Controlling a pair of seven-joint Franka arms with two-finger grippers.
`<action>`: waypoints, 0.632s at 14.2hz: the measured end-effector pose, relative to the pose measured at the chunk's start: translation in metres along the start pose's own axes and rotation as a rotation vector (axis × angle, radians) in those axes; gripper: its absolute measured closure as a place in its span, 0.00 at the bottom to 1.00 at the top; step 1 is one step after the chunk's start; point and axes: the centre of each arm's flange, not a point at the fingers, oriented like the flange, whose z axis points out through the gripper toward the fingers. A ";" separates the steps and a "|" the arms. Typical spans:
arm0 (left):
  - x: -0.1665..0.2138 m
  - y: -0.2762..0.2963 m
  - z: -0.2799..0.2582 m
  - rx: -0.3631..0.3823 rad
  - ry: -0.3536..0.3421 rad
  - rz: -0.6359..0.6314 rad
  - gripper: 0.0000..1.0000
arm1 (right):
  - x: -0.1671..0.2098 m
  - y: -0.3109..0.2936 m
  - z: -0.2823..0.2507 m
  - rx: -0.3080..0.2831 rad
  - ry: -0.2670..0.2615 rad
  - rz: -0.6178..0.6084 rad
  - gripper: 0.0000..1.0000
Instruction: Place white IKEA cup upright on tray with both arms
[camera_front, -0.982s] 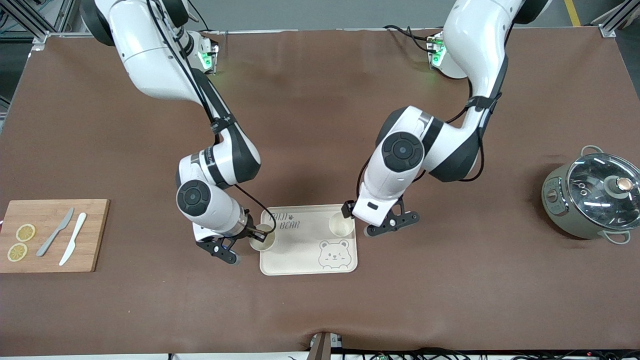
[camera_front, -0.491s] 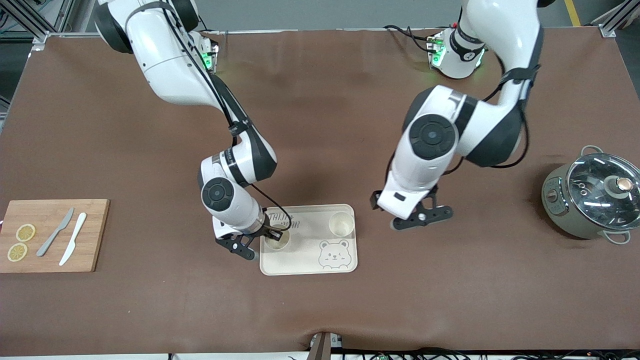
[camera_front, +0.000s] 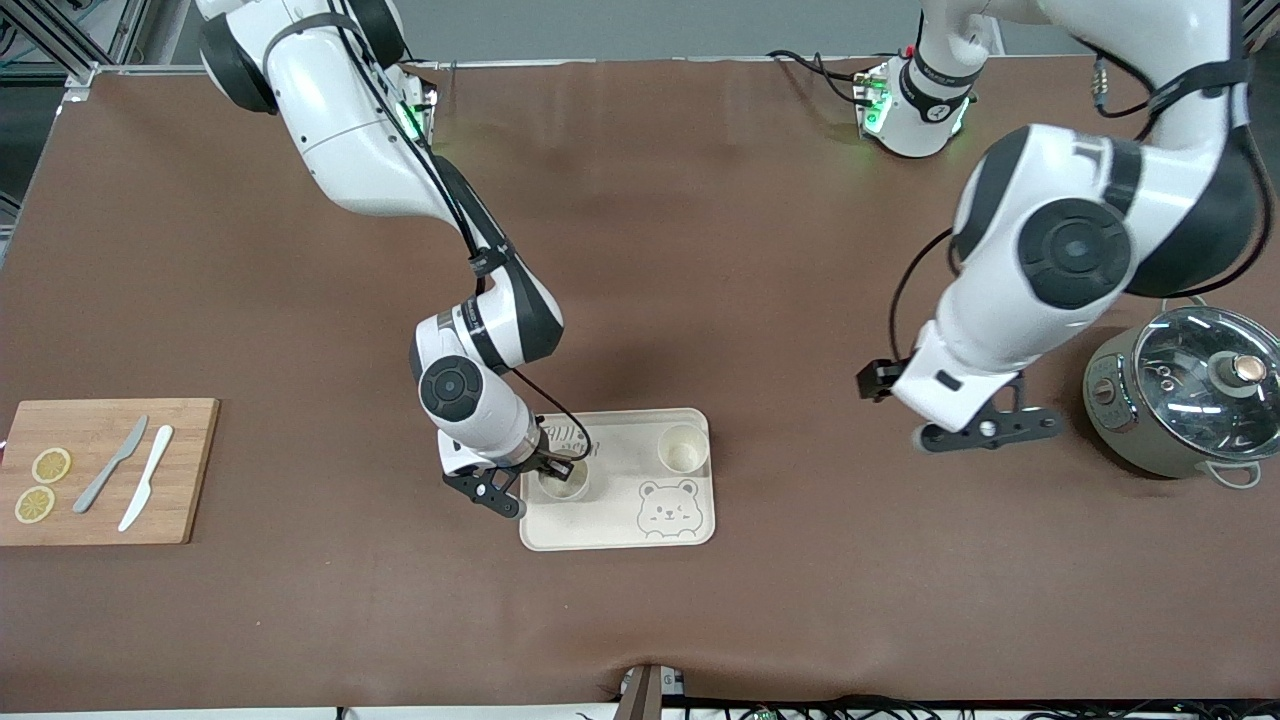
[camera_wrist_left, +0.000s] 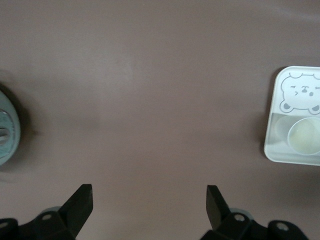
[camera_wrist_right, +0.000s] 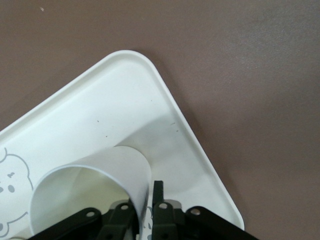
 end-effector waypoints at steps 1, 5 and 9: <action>0.001 -0.014 -0.007 -0.001 0.002 0.011 0.00 | 0.000 0.000 0.000 0.000 0.000 0.000 0.72; 0.009 -0.077 -0.029 -0.010 0.019 0.051 0.00 | 0.005 -0.003 -0.012 0.012 0.014 0.001 0.32; 0.006 -0.120 -0.044 -0.019 0.030 0.023 0.00 | 0.013 -0.002 -0.089 -0.037 -0.030 -0.038 0.00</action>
